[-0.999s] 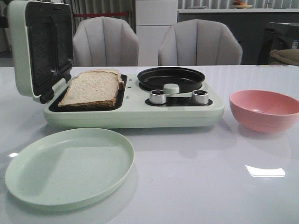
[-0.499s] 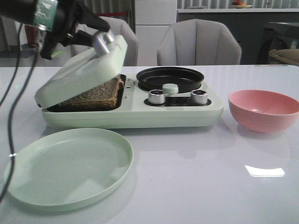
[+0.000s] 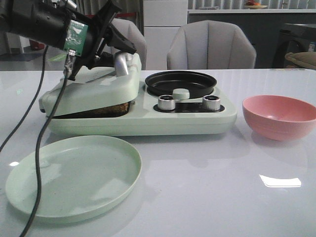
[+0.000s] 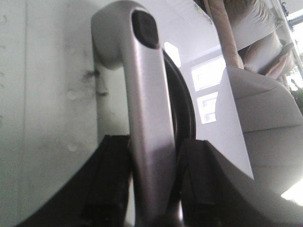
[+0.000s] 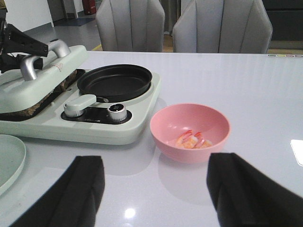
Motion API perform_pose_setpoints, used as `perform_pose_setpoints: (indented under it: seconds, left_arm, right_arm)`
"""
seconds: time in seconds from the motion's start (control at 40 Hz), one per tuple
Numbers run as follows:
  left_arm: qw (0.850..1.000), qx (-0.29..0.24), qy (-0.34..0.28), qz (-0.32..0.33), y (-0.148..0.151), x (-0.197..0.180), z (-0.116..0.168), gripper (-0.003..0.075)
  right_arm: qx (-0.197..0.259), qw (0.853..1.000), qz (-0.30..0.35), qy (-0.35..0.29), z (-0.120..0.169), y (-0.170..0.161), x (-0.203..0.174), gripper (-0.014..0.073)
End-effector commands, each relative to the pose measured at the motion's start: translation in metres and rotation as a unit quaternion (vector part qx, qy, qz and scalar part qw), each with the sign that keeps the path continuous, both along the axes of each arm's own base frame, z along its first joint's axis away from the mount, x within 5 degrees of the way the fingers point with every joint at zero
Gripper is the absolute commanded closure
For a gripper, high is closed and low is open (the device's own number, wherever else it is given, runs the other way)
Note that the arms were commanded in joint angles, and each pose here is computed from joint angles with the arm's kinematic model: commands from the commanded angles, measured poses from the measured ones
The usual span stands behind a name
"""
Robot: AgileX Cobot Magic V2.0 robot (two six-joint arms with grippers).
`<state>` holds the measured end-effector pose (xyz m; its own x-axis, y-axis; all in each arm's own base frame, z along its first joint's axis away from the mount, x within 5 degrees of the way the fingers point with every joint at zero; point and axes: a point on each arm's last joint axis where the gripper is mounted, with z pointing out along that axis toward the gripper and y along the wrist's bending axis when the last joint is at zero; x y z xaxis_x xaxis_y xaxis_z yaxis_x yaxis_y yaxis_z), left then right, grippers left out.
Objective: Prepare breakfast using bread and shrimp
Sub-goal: 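Grasp the lid handle and swing the lid down over the bread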
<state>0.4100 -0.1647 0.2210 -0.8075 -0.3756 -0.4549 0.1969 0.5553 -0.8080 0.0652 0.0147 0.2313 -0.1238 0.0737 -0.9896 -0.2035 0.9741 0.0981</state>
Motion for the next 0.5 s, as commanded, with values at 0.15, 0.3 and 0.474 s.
perform_pose_setpoints:
  seconds: [0.15, 0.3, 0.474]
  left_arm:
    - [0.997, 0.033, -0.035, -0.056, 0.004, -0.007, 0.026, 0.0108]
    - [0.991, 0.101, -0.055, -0.065, 0.016, -0.013, 0.047, 0.018]
    - [0.97, 0.213, -0.094, -0.07, 0.03, -0.029, 0.076, 0.0188]
  right_arm:
    - [0.011, 0.999, -0.005, -0.048, 0.016, -0.001, 0.001, 0.0036]
    - [0.011, 0.999, -0.005, -0.047, 0.016, -0.001, 0.001, 0.0036]
    - [0.011, 0.999, -0.005, -0.047, 0.016, -0.001, 0.001, 0.0036]
